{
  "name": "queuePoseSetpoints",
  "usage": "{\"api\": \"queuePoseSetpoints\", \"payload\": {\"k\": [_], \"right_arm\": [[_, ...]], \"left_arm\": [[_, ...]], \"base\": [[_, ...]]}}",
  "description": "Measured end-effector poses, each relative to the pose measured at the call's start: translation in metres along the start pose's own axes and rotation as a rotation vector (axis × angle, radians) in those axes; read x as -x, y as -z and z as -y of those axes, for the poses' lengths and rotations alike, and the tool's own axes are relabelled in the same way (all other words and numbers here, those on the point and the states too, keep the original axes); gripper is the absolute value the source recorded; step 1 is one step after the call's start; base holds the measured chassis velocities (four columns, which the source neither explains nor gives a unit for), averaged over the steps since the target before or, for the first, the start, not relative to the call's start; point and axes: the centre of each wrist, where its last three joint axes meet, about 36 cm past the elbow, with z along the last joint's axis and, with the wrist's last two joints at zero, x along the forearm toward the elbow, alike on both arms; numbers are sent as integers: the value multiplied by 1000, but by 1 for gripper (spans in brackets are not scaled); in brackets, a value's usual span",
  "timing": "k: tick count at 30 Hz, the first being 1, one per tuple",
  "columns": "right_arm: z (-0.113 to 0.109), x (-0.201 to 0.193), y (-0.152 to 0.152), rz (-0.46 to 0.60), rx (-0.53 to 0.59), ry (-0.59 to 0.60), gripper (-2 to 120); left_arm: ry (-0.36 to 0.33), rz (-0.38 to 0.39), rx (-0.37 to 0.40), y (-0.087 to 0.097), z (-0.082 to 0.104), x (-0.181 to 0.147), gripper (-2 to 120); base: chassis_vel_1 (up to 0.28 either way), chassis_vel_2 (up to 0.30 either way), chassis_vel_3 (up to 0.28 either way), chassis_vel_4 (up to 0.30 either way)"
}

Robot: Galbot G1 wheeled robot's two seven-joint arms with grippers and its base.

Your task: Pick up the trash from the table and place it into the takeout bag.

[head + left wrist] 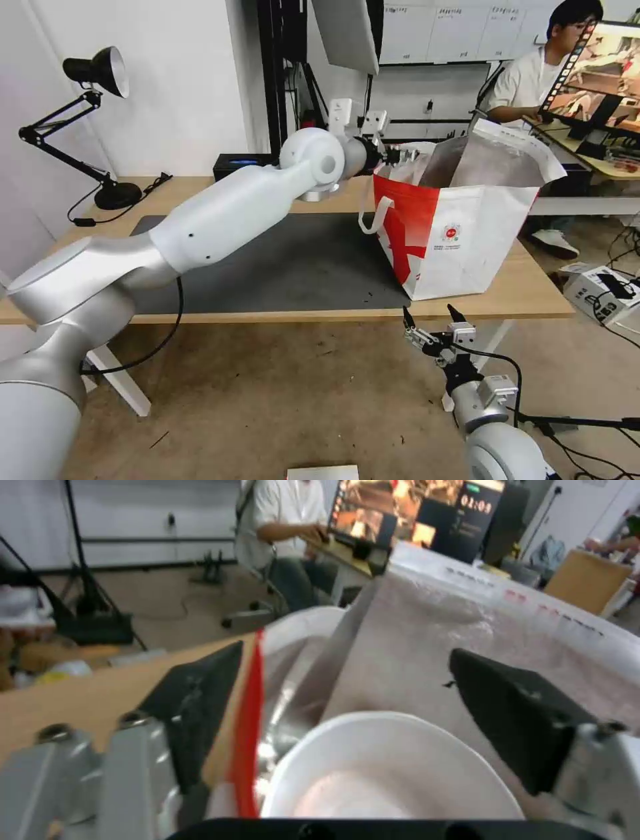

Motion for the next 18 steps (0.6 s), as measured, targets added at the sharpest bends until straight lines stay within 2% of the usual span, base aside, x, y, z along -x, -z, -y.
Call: {"api": "queuePoseSetpoints", "payload": {"k": [3, 4, 6, 8, 9, 12, 13, 15, 16, 18], "right_arm": [[0, 0, 0, 0, 0, 0, 100], [0, 0, 0, 0, 0, 0, 100], [0, 0, 0, 0, 0, 0, 100], [0, 0, 0, 0, 0, 0, 100], [0, 0, 0, 0, 0, 0, 100], [0, 0, 0, 0, 0, 0, 100], [0, 0, 0, 0, 0, 0, 100], [0, 0, 0, 0, 0, 0, 100], [0, 0, 0, 0, 0, 0, 100], [0, 0, 0, 0, 0, 0, 100]], "left_arm": [[19, 42, 21, -1, -7, -7, 96], [34, 95, 37, -3, -16, -16, 99], [41, 123, 45, -5, -20, -22, 99], [70, 197, 64, -16, -36, -44, 100], [70, 197, 64, -16, -36, -44, 100], [131, 256, 76, -40, -65, -88, 100], [131, 256, 76, -40, -65, -88, 100], [180, 276, 59, -68, -85, -122, 100], [180, 276, 59, -68, -85, -122, 100], [224, 316, 53, -80, -103, -154, 100]], "base": [[0, 0, 0, 0], [0, 0, 0, 0], [0, 0, 0, 0], [0, 0, 0, 0], [0, 0, 0, 0], [0, 0, 0, 0], [0, 0, 0, 0], [0, 0, 0, 0], [0, 0, 0, 0], [0, 0, 0, 0]]}}
